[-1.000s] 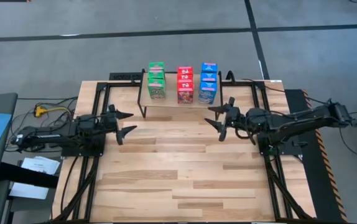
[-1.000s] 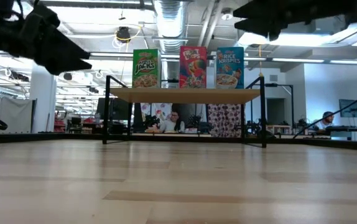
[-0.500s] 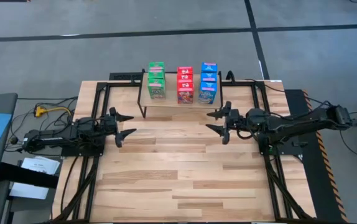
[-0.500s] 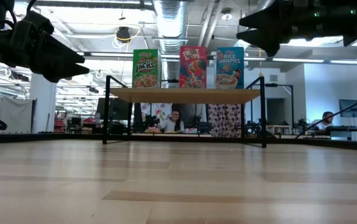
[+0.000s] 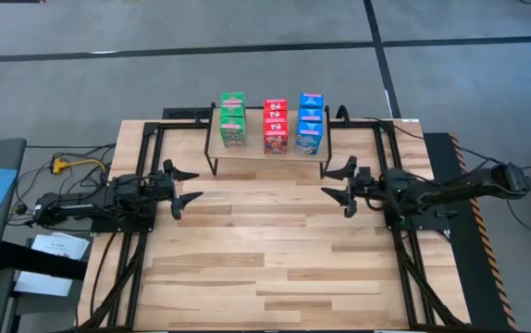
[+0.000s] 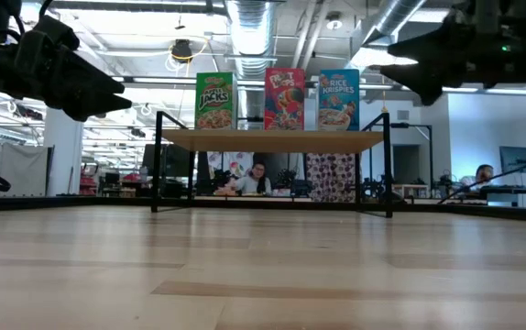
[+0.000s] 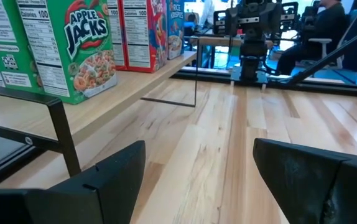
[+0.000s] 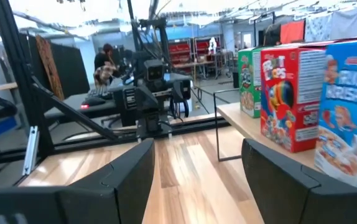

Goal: Stack cereal on shelf
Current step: Return to Home Position

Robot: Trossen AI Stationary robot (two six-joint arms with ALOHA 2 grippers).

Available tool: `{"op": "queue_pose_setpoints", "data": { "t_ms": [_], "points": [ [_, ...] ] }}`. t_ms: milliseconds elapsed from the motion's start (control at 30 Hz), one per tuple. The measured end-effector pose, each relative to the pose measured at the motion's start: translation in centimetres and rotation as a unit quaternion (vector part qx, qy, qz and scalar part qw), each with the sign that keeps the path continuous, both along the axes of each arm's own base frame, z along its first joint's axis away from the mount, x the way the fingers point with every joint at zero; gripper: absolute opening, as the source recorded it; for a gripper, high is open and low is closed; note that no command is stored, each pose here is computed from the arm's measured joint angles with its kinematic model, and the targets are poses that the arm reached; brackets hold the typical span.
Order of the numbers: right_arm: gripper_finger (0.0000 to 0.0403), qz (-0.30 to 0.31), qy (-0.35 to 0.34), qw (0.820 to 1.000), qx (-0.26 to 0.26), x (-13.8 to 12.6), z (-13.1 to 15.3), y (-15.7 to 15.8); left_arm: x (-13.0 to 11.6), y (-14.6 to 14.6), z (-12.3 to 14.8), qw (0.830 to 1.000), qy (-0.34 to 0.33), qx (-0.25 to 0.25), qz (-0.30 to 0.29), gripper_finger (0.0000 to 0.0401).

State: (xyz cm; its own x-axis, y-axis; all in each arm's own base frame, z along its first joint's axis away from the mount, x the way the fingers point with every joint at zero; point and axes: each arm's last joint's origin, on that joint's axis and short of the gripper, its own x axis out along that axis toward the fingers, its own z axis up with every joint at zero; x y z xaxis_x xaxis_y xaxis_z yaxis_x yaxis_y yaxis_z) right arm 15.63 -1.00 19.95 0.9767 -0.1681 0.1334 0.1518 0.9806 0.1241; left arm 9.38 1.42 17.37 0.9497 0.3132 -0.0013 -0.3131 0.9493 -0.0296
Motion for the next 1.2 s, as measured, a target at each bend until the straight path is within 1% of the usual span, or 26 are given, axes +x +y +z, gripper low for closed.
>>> {"op": "queue_pose_setpoints", "data": {
  "t_ms": [133,200,267,367,467,567,700,833,933,1000,1200],
  "points": [
    [0.0265,-0.003,-0.018,1.0,0.011,-1.5,-0.9,-0.1,0.0,0.0,0.0,1.0,0.0,0.0,0.003,0.0289],
    [0.0265,-0.005,-0.034,0.999,0.019,-2.2,-1.2,-0.1,0.0,0.0,0.0,1.0,0.003,0.008,0.003,0.0289],
    [0.0265,-0.008,-0.046,0.999,0.022,-2.7,-1.2,-0.2,0.0,0.0,0.0,0.999,0.011,0.032,0.003,0.0289],
    [0.0265,-0.009,-0.048,0.999,0.017,-3.3,-1.0,-0.2,0.0,0.0,0.0,0.996,0.028,0.084,0.003,0.0289],
    [0.0265,-0.02,-0.021,1.0,0.009,-3.7,-1.4,-0.3,0.0,0.0,0.0,0.992,0.04,0.118,0.003,0.0289],
    [0.0265,-0.048,0.011,0.999,0.013,-4.2,-2.0,-0.5,0.0,0.0,0.0,0.992,0.041,0.12,0.003,0.0289],
    [0.0265,-0.057,0.034,0.998,0.02,-4.9,-2.6,-0.6,0.0,0.0,0.0,0.992,0.041,0.12,0.003,0.0289],
    [0.0265,-0.055,0.061,0.996,0.022,-5.5,-3.2,-0.5,0.0,0.0,0.0,0.992,0.041,0.12,0.004,0.0289],
    [0.0265,-0.038,0.056,0.997,0.024,-5.8,-3.1,-0.4,0.0,0.0,0.0,0.992,0.041,0.12,0.004,0.0289],
    [0.0265,-0.025,0.065,0.997,0.015,-5.8,-3.2,-0.3,0.0,0.0,0.0,0.992,0.041,0.12,0.004,0.0289],
    [0.0265,-0.024,0.078,0.997,0.013,-5.7,-3.4,-0.3,0.0,0.0,0.0,0.992,0.041,0.12,0.004,0.0289]
  ]
}}
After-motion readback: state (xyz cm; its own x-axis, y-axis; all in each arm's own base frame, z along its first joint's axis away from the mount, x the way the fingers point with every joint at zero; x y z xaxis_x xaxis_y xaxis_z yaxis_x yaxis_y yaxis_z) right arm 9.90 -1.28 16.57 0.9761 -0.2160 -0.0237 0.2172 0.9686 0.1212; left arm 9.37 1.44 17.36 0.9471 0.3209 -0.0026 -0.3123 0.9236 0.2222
